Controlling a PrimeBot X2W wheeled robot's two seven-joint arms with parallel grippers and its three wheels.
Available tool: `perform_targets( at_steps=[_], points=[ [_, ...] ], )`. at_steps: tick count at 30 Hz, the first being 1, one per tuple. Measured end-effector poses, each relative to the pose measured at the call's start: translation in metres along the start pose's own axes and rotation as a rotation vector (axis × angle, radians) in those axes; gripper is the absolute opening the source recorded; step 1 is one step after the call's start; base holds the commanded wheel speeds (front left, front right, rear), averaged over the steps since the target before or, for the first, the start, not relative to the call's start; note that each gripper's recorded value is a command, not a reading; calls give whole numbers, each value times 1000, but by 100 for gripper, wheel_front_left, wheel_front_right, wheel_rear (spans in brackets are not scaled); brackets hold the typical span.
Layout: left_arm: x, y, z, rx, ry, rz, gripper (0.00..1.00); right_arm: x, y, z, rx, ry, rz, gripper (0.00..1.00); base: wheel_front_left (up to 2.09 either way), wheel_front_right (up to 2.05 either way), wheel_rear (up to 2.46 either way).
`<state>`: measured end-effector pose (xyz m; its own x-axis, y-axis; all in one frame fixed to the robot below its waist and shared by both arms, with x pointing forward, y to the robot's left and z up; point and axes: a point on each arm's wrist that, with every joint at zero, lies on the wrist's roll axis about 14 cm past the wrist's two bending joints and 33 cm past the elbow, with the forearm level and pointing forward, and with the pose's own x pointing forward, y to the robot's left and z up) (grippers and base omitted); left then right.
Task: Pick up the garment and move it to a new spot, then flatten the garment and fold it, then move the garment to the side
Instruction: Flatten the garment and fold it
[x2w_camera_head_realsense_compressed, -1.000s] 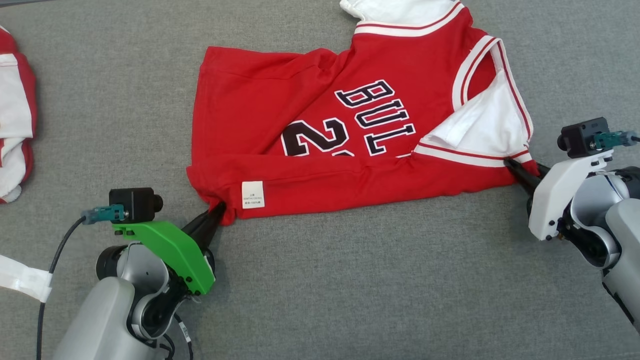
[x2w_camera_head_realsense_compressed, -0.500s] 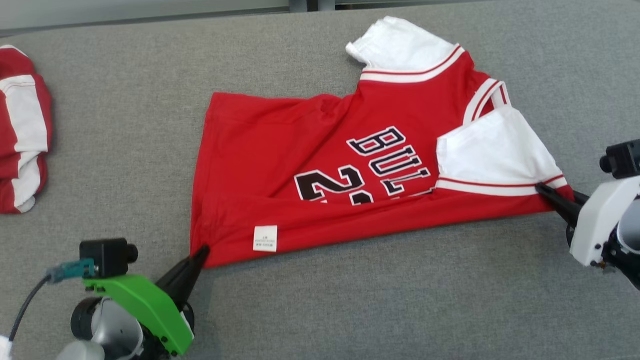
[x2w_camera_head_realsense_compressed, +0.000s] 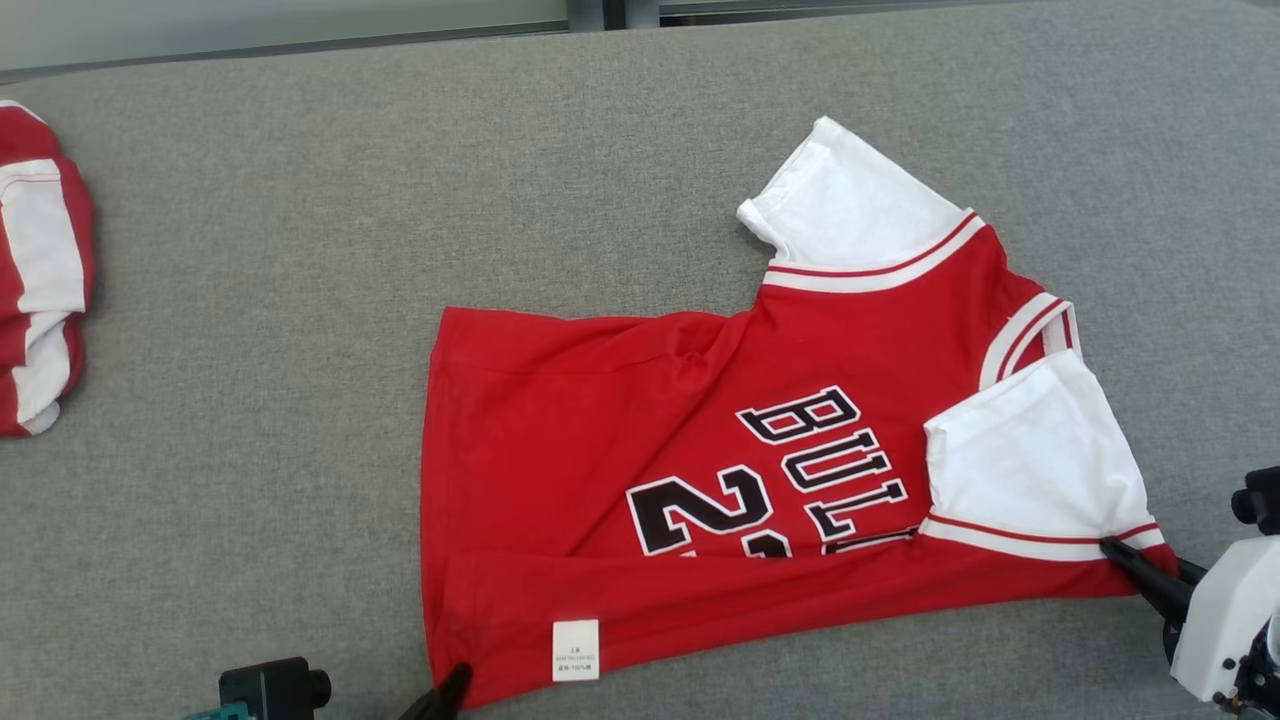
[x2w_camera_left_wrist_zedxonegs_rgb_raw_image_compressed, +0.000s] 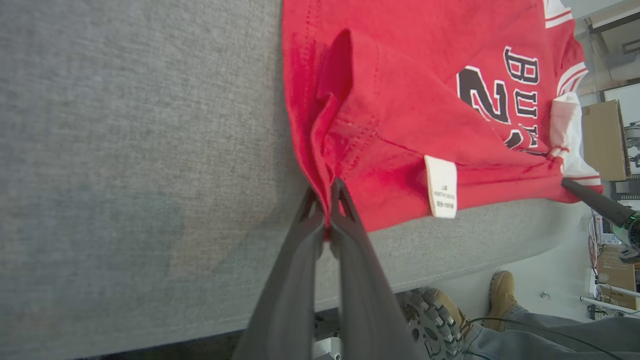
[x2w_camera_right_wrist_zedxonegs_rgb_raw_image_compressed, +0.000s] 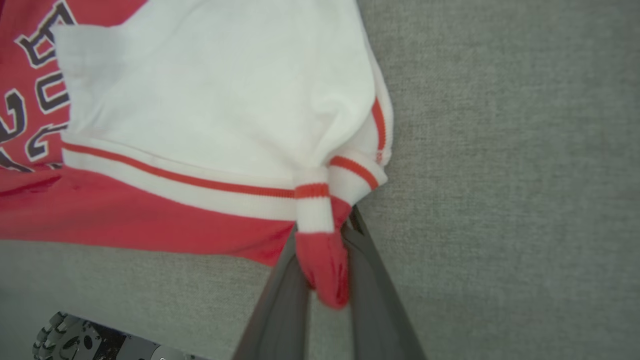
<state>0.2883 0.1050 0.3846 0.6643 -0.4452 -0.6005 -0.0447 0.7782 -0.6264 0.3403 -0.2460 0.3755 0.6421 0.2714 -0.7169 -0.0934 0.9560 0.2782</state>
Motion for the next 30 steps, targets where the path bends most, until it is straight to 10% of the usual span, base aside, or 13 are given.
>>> perform_targets(
  at_steps=[1, 2, 3, 4, 12, 19, 30],
  points=[
    [2, 2, -2, 2, 8, 7, 40, 1, -1, -2, -1, 2, -7, 69, 0, 0, 0],
    [5, 4, -2, 3, 6, 15, 40, 2, -1, -2, 2, 0, -12, 69, 0, 0, 0],
    [7, 4, -3, 6, 9, 16, 88, 4, -1, -2, 8, -3, -18, 100, 0, 0, 0],
    [9, 5, -4, 10, 12, 19, 100, 5, -1, -3, 14, -5, -21, 100, 0, 0, 0],
    [3, 23, 21, 93, -43, 90, 100, -8, -21, 16, 19, -35, -74, 100, 0, 0, 0],
    [15, 3, 74, 203, -126, 36, 100, -16, -23, 103, -104, -222, -86, 100, 0, 0, 0],
    [91, -9, 109, 309, -35, -5, 100, 74, 48, 187, -292, -234, 31, 100, 0, 0, 0]
  ],
)
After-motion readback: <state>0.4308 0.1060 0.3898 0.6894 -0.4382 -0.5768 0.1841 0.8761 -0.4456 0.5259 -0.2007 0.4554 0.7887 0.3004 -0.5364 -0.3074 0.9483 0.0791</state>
